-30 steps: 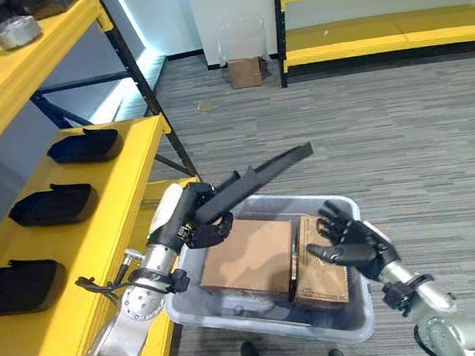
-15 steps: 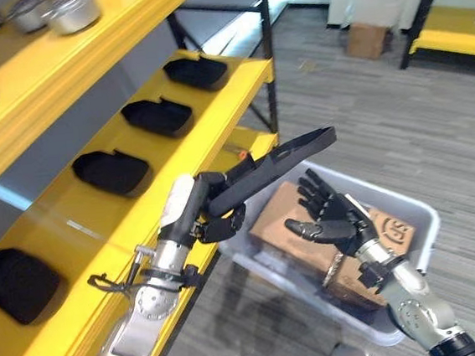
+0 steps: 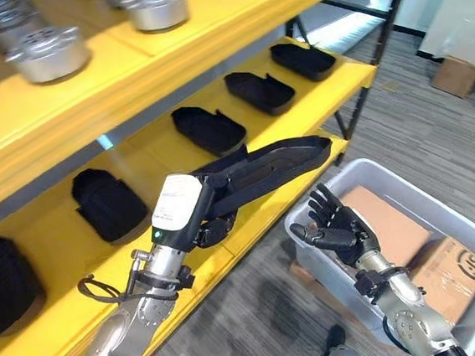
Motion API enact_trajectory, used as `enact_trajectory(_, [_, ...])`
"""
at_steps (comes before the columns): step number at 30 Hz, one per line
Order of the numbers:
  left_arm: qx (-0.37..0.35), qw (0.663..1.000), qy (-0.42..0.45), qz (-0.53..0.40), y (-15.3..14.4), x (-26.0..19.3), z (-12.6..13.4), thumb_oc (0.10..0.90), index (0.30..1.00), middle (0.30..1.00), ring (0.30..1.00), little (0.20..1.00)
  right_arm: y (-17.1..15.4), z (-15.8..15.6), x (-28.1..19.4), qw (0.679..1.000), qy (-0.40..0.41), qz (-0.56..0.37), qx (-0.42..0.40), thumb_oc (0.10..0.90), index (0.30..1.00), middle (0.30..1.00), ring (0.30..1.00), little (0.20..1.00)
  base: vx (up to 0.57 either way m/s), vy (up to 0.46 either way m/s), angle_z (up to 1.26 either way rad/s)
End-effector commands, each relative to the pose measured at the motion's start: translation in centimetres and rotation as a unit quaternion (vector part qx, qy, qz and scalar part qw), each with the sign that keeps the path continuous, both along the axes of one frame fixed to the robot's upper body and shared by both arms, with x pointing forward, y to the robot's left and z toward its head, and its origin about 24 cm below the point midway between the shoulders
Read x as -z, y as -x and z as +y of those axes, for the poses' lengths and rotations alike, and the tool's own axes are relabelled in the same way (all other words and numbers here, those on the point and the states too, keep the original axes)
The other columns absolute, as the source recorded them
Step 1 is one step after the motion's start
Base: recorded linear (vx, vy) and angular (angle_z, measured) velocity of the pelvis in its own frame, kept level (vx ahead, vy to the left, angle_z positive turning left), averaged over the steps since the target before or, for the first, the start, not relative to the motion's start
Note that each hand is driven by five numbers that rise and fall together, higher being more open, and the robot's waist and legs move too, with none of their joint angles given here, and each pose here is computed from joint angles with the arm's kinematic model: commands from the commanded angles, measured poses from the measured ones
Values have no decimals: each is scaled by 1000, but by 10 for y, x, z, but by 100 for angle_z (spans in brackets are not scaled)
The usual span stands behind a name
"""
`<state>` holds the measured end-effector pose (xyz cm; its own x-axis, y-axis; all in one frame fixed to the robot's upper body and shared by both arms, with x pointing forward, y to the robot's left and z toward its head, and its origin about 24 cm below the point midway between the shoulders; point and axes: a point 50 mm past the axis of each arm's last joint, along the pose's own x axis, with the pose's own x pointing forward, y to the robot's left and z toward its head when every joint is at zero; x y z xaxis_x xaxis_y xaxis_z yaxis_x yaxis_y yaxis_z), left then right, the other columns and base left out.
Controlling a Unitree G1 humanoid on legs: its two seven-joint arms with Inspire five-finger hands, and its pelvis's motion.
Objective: Move parts from the plastic box to the shelf.
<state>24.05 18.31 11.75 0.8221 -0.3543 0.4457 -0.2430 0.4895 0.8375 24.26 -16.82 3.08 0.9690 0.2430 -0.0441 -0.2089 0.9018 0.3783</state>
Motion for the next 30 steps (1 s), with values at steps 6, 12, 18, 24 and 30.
enact_trajectory(6, [-12, 976, 45, -214, 10, -81, 7, 400, 300, 300, 300, 300, -13, 21, -71, 981, 20, -190, -39, 900, 1000, 1000, 1000, 1000, -81, 164, 12])
enact_trajectory(12, [7, 974, 66, -218, 10, -80, 2, 400, 300, 300, 300, 300, -8, 13, -72, 981, 35, -189, -33, 900, 1000, 1000, 1000, 1000, -36, 10, 73])
enact_trajectory(18, [7, 969, 89, -229, 15, -72, 6, 400, 300, 300, 300, 300, -4, 7, -65, 980, 68, -186, -33, 900, 1000, 1000, 1000, 1000, -7, -116, 128])
enact_trajectory(24, [-20, 971, 80, -223, 21, -67, 16, 400, 300, 300, 300, 300, -8, 8, -65, 979, 74, -186, -37, 900, 1000, 1000, 1000, 1000, -3, -107, 26])
enact_trajectory(30, [-34, 965, 98, -242, 26, -66, 25, 400, 300, 300, 300, 300, -8, 6, -65, 979, 73, -189, -28, 900, 1000, 1000, 1000, 1000, -27, -67, 19])
